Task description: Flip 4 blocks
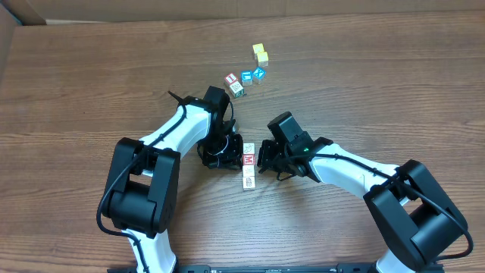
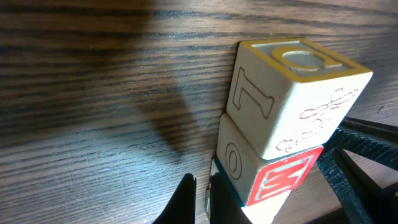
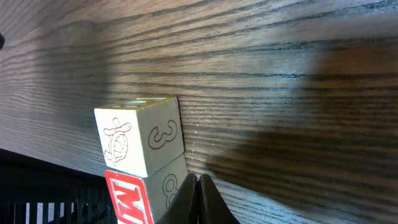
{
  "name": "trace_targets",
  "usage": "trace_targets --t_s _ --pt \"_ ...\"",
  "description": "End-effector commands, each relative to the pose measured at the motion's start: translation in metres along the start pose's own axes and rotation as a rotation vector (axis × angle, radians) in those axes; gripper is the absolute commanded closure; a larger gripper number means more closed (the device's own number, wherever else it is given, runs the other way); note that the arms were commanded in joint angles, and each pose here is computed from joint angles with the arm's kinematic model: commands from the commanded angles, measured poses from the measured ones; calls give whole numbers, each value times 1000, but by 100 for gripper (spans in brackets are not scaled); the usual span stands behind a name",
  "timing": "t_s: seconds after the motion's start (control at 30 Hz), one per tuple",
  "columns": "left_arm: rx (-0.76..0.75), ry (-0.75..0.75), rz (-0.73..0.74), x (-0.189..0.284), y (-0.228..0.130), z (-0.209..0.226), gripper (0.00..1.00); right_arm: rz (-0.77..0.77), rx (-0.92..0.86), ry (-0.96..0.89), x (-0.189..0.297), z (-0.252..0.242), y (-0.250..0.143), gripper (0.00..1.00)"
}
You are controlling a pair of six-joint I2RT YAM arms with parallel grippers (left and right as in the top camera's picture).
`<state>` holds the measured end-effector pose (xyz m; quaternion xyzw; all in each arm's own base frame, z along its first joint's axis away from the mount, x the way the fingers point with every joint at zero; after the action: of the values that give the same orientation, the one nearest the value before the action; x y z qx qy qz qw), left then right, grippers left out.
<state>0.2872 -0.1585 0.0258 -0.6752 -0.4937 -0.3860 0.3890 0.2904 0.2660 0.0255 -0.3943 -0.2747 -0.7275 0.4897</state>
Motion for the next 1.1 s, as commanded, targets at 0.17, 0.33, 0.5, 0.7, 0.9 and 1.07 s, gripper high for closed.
trace_targets --t_s 0.17,0.33,0.5,0.7,0.9,1.07 --pt "-12 -18 21 -5 -4 -1 96 -7 19 25 4 11 2 96" --pt "-13 -68 23 -5 -4 -9 96 -7 19 26 4 11 2 96" --pt "-13 -23 19 -5 -4 -2 96 -7 18 25 4 11 2 96" --pt "-1 70 40 -4 -9 13 96 -3 16 19 4 9 2 96" --pt "21 75 138 -4 -32 11 96 23 -4 -30 4 -2 -5 96" --pt "-7 65 168 -7 -39 0 96 68 -28 -69 5 -12 -13 96"
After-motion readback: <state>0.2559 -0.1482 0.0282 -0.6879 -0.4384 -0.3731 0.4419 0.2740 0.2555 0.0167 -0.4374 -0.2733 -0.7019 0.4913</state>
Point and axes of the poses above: each gripper's point midway between its finger pads, its own x axis back along the fingers, its own z axis along the line the jaws close on, y = z × x, the point moved 2 cm from there along x, back along the fingers, and after that the axes turned 13 degrees about -x, right-handed, at the moved point
